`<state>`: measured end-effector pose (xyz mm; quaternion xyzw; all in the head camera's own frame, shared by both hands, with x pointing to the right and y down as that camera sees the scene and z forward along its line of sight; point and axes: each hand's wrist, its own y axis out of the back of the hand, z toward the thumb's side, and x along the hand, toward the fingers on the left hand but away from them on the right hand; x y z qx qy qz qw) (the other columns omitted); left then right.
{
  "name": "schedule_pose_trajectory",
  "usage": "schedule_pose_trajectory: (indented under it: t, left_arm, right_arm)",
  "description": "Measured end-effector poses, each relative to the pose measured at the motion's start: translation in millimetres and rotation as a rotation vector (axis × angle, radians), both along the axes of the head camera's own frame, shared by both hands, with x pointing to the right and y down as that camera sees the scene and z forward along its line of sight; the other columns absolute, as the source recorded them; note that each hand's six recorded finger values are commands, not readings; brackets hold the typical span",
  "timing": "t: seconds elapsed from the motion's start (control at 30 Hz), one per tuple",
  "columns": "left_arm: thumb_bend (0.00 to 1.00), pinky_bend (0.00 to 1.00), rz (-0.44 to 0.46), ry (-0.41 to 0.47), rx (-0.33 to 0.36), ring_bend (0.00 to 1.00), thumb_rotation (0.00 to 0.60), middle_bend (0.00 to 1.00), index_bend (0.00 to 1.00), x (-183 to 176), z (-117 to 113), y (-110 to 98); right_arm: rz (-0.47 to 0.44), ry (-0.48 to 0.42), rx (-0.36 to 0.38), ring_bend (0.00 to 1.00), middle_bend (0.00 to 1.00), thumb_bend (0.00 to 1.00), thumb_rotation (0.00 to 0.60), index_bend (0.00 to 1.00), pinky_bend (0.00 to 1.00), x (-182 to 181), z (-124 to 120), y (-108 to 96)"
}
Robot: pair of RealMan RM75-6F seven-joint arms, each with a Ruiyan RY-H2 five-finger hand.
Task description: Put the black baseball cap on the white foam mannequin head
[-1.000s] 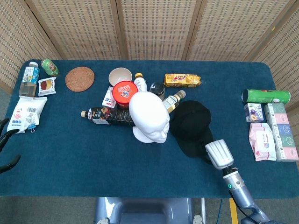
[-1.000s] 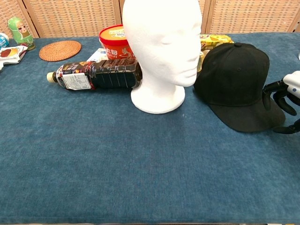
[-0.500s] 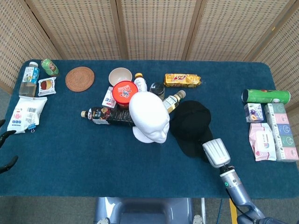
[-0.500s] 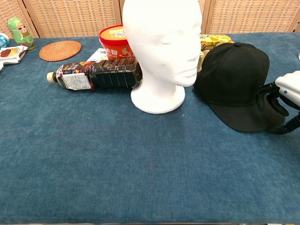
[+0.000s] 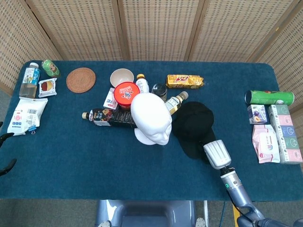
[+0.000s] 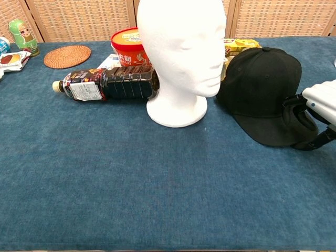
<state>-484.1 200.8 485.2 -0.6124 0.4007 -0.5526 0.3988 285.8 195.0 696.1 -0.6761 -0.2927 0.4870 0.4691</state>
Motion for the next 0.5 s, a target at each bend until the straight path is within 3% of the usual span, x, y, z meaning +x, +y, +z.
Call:
schedule_pose_trajectory:
  t: [0.27,0.5]
  left_arm:
    - [0.25,0.12,-0.001,0.000,-0.007,0.00,0.600,0.04,0.18,-1.4,0.5,2.6]
    - [0.25,0.12,0.002,0.006,-0.009,0.00,0.600,0.04,0.18,1.3,1.7,2.3]
  right_arm:
    - [0.059,-0.040,0.079,0.81,0.70,0.14,0.600,0.50,0.84,2.0,-1.8,-11.7]
    - [0.119,-0.097,0.160,0.79,0.65,0.14,0.600,0.47,0.84,0.8,-13.1,-34.1]
